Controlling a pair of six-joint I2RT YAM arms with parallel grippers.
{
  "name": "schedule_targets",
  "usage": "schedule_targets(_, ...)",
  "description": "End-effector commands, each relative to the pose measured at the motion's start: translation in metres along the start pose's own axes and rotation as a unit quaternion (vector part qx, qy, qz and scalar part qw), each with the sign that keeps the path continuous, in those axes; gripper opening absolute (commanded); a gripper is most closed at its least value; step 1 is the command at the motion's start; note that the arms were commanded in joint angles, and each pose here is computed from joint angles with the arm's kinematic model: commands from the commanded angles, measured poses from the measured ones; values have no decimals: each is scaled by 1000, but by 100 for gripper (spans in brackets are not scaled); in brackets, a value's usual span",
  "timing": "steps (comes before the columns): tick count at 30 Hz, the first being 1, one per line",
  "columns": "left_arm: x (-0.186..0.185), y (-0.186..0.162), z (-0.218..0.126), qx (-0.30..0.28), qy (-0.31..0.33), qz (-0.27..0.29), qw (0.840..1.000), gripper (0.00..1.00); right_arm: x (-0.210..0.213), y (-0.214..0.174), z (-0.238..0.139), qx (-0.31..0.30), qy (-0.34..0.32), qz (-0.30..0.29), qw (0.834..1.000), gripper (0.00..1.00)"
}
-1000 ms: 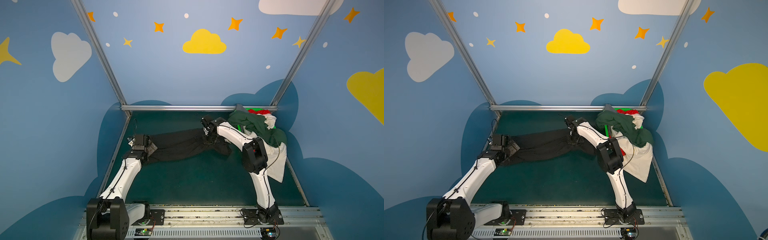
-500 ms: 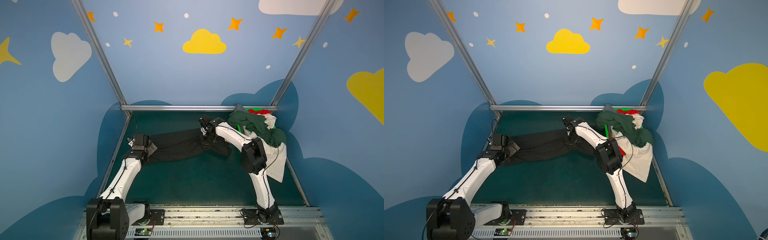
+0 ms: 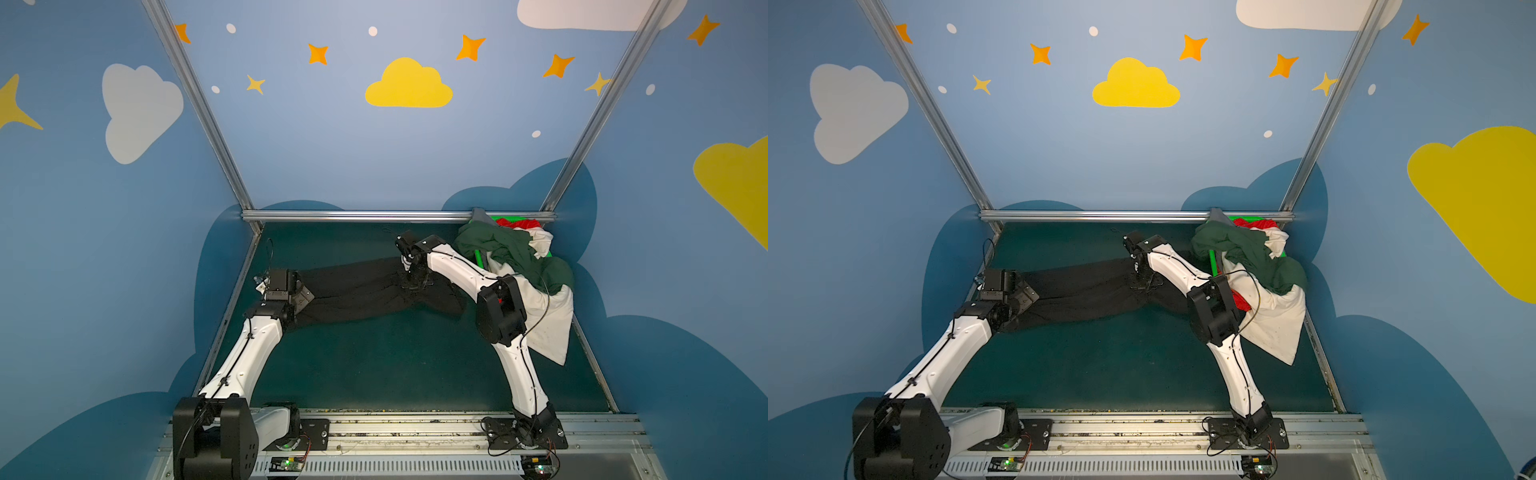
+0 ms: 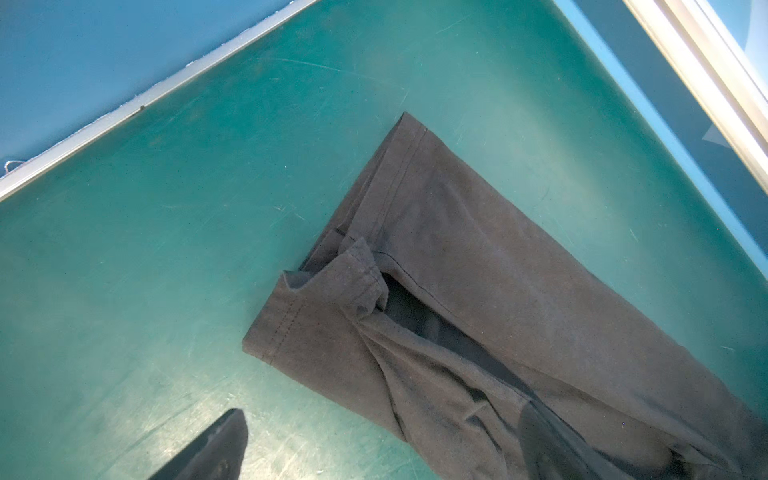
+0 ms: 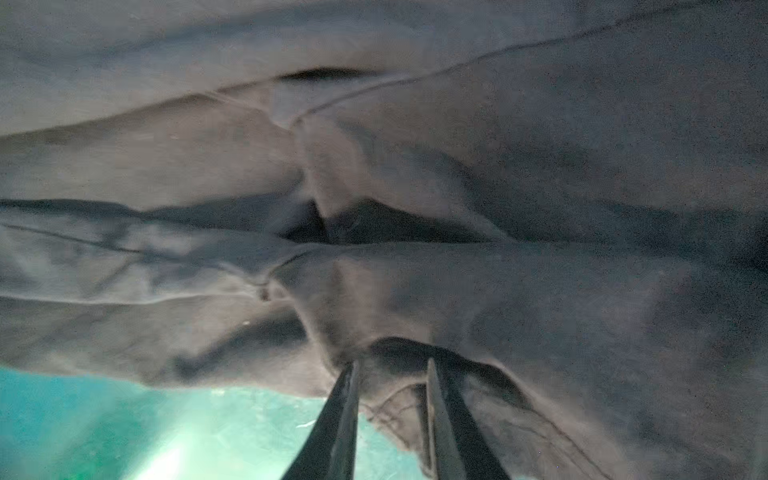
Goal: Fold and stack the t-shirts
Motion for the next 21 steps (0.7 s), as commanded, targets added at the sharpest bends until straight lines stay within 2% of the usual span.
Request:
schedule_targets(1,0,2,-2,-2,3,-2,1000,100,-5,-6,-8,-4,-37,-5,999,30)
schedule_targets(4,-4,3,-4,10,-14,4,1000,100,-14,-8,-12,-7,-81,-9,997,32)
schedule_targets(6,-12,1,-9,19,-50,8,999,100,-24,-11,-15,-4,-108,-7,994,33)
schedule_targets(10,-35,-5,-27,13,-135,30,990,100,-54,-23,-27,-9,-116,29,993,56)
schedule_targets(11,-43,-7,-30,17,-152,37,988,100,-61,-26,-30,-12,-112,41,993,59)
schedule_targets(15,-79,-25,-35,53,-182,78,979,100,-94,-39,-36,-17,-85,93,992,60)
schedule_targets(21,-138,-73,-31,106,-225,150,957,100,-118,-45,-25,-2,-80,124,989,60)
Point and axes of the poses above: each gripper's point midway between its finger pads, its own z axis out along the fingers, its own x axis along the line the jaws close on, y = z × x, the point moved 10 cm from there along -z, back along the fingers, and after that the axes turned 2 degrees about -z, right-handed, at the moved point
